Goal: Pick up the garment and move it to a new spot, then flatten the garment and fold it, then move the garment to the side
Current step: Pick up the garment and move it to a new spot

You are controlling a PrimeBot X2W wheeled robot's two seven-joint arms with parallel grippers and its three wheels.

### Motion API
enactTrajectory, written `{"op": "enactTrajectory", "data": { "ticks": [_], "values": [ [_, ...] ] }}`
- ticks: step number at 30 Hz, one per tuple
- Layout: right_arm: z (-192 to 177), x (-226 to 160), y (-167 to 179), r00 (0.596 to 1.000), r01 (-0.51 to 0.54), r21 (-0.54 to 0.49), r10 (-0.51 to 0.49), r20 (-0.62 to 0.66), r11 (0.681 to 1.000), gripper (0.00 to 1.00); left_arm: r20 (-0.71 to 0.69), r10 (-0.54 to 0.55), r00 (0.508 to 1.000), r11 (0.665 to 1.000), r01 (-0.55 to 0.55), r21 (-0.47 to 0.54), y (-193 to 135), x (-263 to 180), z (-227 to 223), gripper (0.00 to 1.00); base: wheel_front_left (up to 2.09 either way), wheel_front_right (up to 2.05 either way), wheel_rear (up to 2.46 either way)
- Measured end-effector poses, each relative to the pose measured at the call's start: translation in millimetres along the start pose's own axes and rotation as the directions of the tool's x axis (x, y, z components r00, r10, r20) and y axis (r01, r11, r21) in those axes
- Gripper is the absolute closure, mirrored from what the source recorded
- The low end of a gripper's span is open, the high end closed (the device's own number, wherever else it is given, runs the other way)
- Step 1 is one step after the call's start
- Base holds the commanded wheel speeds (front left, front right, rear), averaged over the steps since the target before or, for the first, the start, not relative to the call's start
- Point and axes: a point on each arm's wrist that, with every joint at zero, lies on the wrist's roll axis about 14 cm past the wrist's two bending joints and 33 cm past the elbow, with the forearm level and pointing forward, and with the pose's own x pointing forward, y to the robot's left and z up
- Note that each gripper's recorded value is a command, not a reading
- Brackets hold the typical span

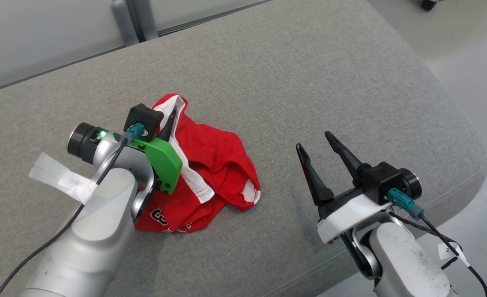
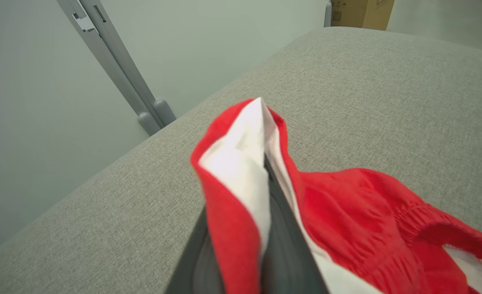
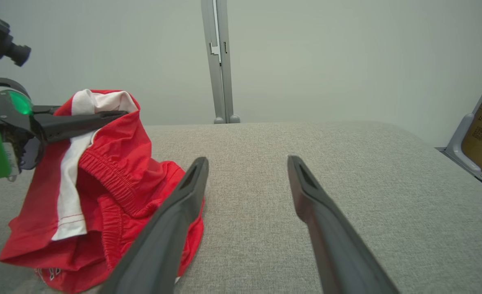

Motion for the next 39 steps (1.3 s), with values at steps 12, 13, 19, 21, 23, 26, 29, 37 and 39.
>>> {"op": "enactTrajectory", "data": {
  "ticks": [12,13,19,21,23,26,29,37,39],
  "values": [
    [0,6,-2,1.0,0.015,0.007,-0.015,0.005,1.0,0.0,-0.032,0.055,0.998,0.998,-0.056,-0.023,11,-8,-15,0.0,0.0,0.0,0.0],
    [1,7,-2,1.0,0.014,0.009,-0.014,0.008,1.0,0.0,-0.032,0.071,0.997,0.997,-0.072,-0.026,15,-11,-15,0.0,0.0,0.0,0.0],
    [3,14,2,1.0,-0.005,0.011,0.005,0.017,1.0,0.0,0.022,0.167,0.986,0.984,-0.166,-0.063,39,-24,-4,0.0,0.0,0.0,0.0],
    [3,16,7,1.0,-0.022,0.011,0.022,0.02,1.0,0.0,0.028,0.21,0.977,0.976,-0.207,-0.071,51,-32,-3,0.0,0.0,0.0,0.0],
    [4,19,10,0.999,-0.037,0.011,0.036,0.024,0.999,0.0,0.036,0.238,0.971,0.97,-0.235,-0.068,59,-40,-1,0.0,0.0,0.0,0.0],
    [5,22,15,0.998,-0.058,0.006,0.058,0.027,0.998,0.0,0.058,0.264,0.963,0.963,-0.26,-0.07,63,-50,5,0.0,0.0,0.0,0.0],
    [4,25,24,0.996,-0.089,0.004,0.089,0.027,0.996,0.0,0.084,0.262,0.961,0.964,-0.257,-0.069,61,-59,13,0.0,0.0,0.0,0.0],
    [0,28,58,0.982,-0.187,0.016,0.187,0.022,0.982,0.0,0.083,0.268,0.96,0.96,-0.258,-0.111,47,-93,1,0.0,0.0,0.0,0.0],
    [-2,27,71,0.973,-0.232,0.019,0.232,0.016,0.973,0.0,0.084,0.284,0.955,0.953,-0.272,-0.132,47,-101,-1,0.0,0.0,0.0,0.0]
  ]
}}
